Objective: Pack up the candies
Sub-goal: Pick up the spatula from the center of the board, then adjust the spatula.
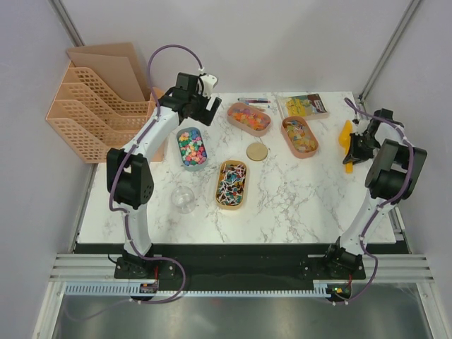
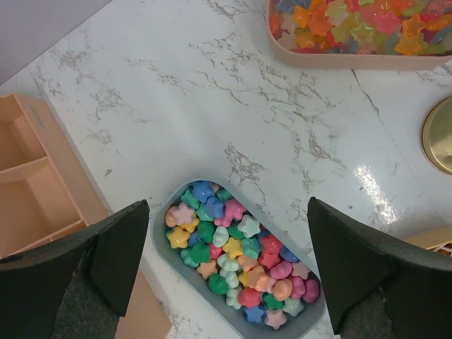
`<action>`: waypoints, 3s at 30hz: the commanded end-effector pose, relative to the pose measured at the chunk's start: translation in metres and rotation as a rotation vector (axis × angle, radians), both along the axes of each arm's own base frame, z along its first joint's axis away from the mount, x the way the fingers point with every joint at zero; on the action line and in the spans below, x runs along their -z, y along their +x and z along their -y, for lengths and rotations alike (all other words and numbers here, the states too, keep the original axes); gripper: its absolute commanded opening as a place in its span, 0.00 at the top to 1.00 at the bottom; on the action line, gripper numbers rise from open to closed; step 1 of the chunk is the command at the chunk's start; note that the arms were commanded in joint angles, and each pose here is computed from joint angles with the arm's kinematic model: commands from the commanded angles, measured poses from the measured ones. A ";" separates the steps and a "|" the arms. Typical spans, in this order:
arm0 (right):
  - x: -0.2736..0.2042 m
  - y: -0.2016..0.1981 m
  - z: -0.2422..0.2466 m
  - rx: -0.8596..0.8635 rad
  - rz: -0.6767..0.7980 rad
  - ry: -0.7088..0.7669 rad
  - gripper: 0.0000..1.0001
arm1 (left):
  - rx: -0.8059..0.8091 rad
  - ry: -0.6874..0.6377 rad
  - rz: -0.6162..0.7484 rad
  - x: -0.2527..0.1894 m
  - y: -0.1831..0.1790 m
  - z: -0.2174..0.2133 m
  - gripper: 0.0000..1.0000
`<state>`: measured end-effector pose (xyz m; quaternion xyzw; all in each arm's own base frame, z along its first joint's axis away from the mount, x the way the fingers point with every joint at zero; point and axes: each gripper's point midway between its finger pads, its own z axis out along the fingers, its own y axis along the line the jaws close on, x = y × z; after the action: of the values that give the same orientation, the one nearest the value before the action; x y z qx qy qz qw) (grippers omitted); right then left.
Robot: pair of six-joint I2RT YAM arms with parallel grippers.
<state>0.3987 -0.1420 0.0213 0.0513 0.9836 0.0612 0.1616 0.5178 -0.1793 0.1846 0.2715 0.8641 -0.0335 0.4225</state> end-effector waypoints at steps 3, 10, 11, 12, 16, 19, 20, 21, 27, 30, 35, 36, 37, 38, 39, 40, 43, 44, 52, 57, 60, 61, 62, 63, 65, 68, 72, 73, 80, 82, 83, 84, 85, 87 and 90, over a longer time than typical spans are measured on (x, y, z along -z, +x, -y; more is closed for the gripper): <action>-0.063 0.018 -0.026 -0.228 0.127 -0.185 1.00 | 0.064 -0.021 0.043 -0.025 0.006 0.012 0.00; -0.157 0.043 -0.107 -0.756 0.389 -0.559 1.00 | 0.355 -0.549 -0.085 -0.128 -0.026 0.082 0.00; -0.163 0.044 -0.118 -0.826 0.406 -0.609 1.00 | 0.415 -0.641 -0.126 -0.139 -0.034 0.091 0.05; -0.170 0.046 -0.137 -0.880 0.454 -0.647 1.00 | 0.396 -0.712 -0.170 -0.146 -0.036 0.093 0.14; -0.196 0.048 -0.166 -0.953 0.570 -0.845 1.00 | 0.438 -0.787 -0.292 -0.134 -0.053 0.094 0.60; -0.215 0.047 -0.189 -1.014 0.686 -1.031 1.00 | 0.401 -0.936 -0.476 -0.119 -0.060 0.083 0.34; -0.220 0.045 -0.200 -1.028 0.718 -1.074 1.00 | 0.419 -1.011 -0.566 -0.123 -0.070 0.081 0.31; -0.230 0.047 -0.204 -1.005 0.780 -1.135 1.00 | 0.424 -1.032 -0.573 -0.117 -0.068 0.076 0.29; -0.272 0.053 -0.228 -0.857 0.980 -1.333 1.00 | 0.474 -1.120 -0.716 -0.109 -0.076 0.073 0.28; -0.292 0.054 -0.242 -0.830 1.080 -1.409 1.00 | 0.451 -1.147 -0.790 -0.096 -0.076 0.074 0.32; -0.299 0.053 -0.267 -0.867 1.148 -1.441 1.00 | 0.420 -1.172 -0.852 -0.079 -0.072 0.075 0.34; -0.298 0.053 -0.271 -0.875 1.156 -1.443 1.00 | 0.422 -1.174 -0.851 -0.079 -0.072 0.075 0.34; -0.297 0.052 -0.275 -0.886 1.158 -1.444 1.00 | 0.426 -1.175 -0.849 -0.079 -0.070 0.075 0.35; -0.295 0.052 -0.279 -0.896 1.158 -1.440 1.00 | 0.430 -1.176 -0.848 -0.080 -0.070 0.075 0.35; -0.291 0.052 -0.281 -0.908 1.151 -1.440 1.00 | 0.433 -1.176 -0.844 -0.081 -0.070 0.075 0.35; -0.289 0.052 -0.284 -0.919 1.150 -1.436 1.00 | 0.437 -1.176 -0.844 -0.081 -0.070 0.075 0.35; -0.278 0.051 -0.291 -0.954 1.134 -1.431 1.00 | 0.444 -1.177 -0.842 -0.083 -0.070 0.075 0.34; -0.276 0.051 -0.292 -0.958 1.130 -1.428 1.00 | 0.453 -1.176 -0.832 -0.084 -0.070 0.075 0.35; -0.261 0.060 -0.295 -0.951 1.083 -1.409 1.00 | 0.505 -1.171 -0.804 -0.093 -0.073 0.075 0.35; -0.259 0.063 -0.300 -0.967 1.095 -1.399 1.00 | 0.504 -1.170 -0.797 -0.092 -0.071 0.075 0.37; -0.263 0.065 -0.304 -0.959 1.112 -1.399 1.00 | 0.495 -1.172 -0.807 -0.088 -0.069 0.076 0.39; -0.266 0.065 -0.305 -0.951 1.124 -1.401 1.00 | 0.496 -1.172 -0.811 -0.086 -0.069 0.077 0.40; -0.268 0.065 -0.307 -0.950 1.134 -1.400 1.00 | 0.498 -1.172 -0.807 -0.087 -0.068 0.077 0.40; -0.268 0.065 -0.309 -0.961 1.144 -1.399 1.00 | 0.503 -1.170 -0.804 -0.088 -0.068 0.078 0.40; -0.272 0.064 -0.313 -0.962 1.162 -1.402 1.00 | 0.516 -1.167 -0.799 -0.091 -0.069 0.080 0.40; -0.271 0.064 -0.317 -0.979 1.176 -1.394 1.00 | 0.514 -1.166 -0.804 -0.088 -0.068 0.082 0.42; -0.271 0.062 -0.325 -0.997 1.194 -1.388 1.00 | 0.504 -1.168 -0.815 -0.083 -0.066 0.084 0.49; -0.273 0.061 -0.326 -0.999 1.201 -1.386 1.00 | 0.505 -1.167 -0.811 -0.083 -0.065 0.084 0.56; -0.268 0.060 -0.325 -1.013 1.175 -1.394 0.97 | 0.504 -1.165 -0.798 -0.082 -0.064 0.084 0.98; -0.270 0.059 -0.318 -0.984 1.156 -1.397 0.68 | 0.513 -1.162 -0.787 -0.086 -0.065 0.083 0.98; -0.274 0.059 -0.313 -0.953 1.152 -1.389 0.29 | 0.516 -1.160 -0.782 -0.087 -0.066 0.083 0.98; -0.288 0.056 -0.307 -0.912 1.177 -1.355 0.21 | 0.518 -1.157 -0.774 -0.087 -0.066 0.082 0.98; -0.284 0.060 -0.300 -0.991 1.089 -1.306 0.14 | 0.518 -1.157 -0.774 -0.087 -0.065 0.081 0.98; -0.269 0.052 -0.292 -1.070 1.011 -1.053 0.02 | 0.526 -1.153 -0.766 -0.085 -0.065 0.080 0.98; -0.288 0.046 -0.300 -1.114 0.996 -0.784 0.02 | 0.560 -1.143 -0.760 -0.078 -0.067 0.079 0.98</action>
<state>0.4703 0.1600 0.2866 -0.5431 0.5617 -0.3442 0.5207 0.4578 -0.2621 0.2489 0.1320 0.7213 -0.6681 0.1261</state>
